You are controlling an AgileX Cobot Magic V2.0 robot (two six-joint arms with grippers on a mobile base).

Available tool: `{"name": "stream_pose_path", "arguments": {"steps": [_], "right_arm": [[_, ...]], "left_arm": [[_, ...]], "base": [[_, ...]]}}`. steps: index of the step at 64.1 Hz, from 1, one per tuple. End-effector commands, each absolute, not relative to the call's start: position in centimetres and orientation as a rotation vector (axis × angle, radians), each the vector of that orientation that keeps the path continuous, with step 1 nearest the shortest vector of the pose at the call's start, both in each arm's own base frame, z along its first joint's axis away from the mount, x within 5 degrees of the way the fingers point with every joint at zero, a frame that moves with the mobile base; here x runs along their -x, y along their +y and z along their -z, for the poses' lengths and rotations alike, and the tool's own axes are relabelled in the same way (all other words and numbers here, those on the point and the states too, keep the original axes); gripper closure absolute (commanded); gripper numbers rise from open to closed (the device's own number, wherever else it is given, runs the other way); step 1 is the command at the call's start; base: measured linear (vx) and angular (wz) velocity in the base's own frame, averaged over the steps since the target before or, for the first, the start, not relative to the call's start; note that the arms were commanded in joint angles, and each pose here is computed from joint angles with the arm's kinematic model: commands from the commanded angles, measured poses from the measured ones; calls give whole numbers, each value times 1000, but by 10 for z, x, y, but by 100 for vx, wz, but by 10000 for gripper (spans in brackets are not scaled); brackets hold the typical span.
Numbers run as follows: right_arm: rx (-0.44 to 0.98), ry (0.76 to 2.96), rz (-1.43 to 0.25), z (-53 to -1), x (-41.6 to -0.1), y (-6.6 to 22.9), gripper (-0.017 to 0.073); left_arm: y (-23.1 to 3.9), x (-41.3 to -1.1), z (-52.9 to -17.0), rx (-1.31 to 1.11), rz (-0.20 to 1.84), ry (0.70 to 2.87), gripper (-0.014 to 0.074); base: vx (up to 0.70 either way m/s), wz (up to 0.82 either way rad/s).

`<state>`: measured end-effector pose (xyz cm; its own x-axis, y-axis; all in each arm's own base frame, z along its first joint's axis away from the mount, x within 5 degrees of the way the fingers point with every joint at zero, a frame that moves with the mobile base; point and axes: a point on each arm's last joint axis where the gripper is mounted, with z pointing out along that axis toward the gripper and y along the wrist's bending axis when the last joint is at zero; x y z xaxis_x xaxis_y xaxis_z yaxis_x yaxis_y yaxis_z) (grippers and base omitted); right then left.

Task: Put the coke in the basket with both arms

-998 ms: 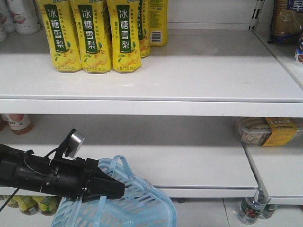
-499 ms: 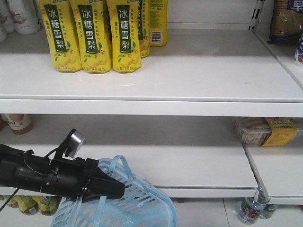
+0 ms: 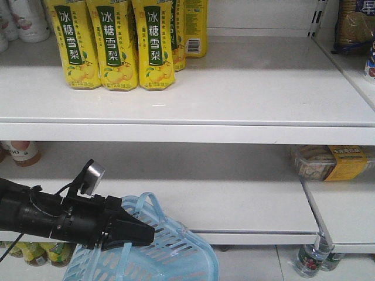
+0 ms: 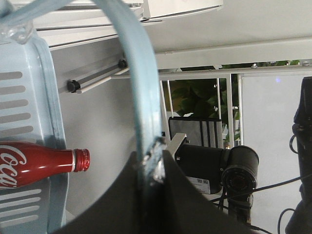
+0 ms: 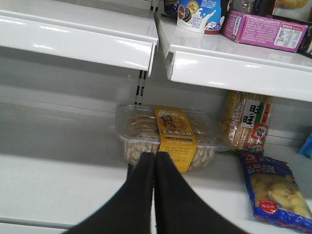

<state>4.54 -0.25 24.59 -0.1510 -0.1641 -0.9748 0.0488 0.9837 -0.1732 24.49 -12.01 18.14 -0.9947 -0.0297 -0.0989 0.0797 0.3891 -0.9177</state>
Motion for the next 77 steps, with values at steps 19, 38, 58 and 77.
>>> {"name": "stream_pose_path", "arguments": {"steps": [19,38,58,77], "right_arm": [[81,1620,202,-261,-45,-3,568],[81,1620,202,-261,-45,-3,568],[81,1620,202,-261,-45,-3,568],[81,1621,202,-260,-45,-3,568]], "left_arm": [[-124,-235,-213,-144,1830,2381,599],[-115,-182,-249,-314,1744,2274,599],[-104,-143,-292,-481,1439,2088,599],[-83,-108,-318,-550,980,1902,599]], "base": [[0,0],[0,0],[0,0],[0,0]]}}
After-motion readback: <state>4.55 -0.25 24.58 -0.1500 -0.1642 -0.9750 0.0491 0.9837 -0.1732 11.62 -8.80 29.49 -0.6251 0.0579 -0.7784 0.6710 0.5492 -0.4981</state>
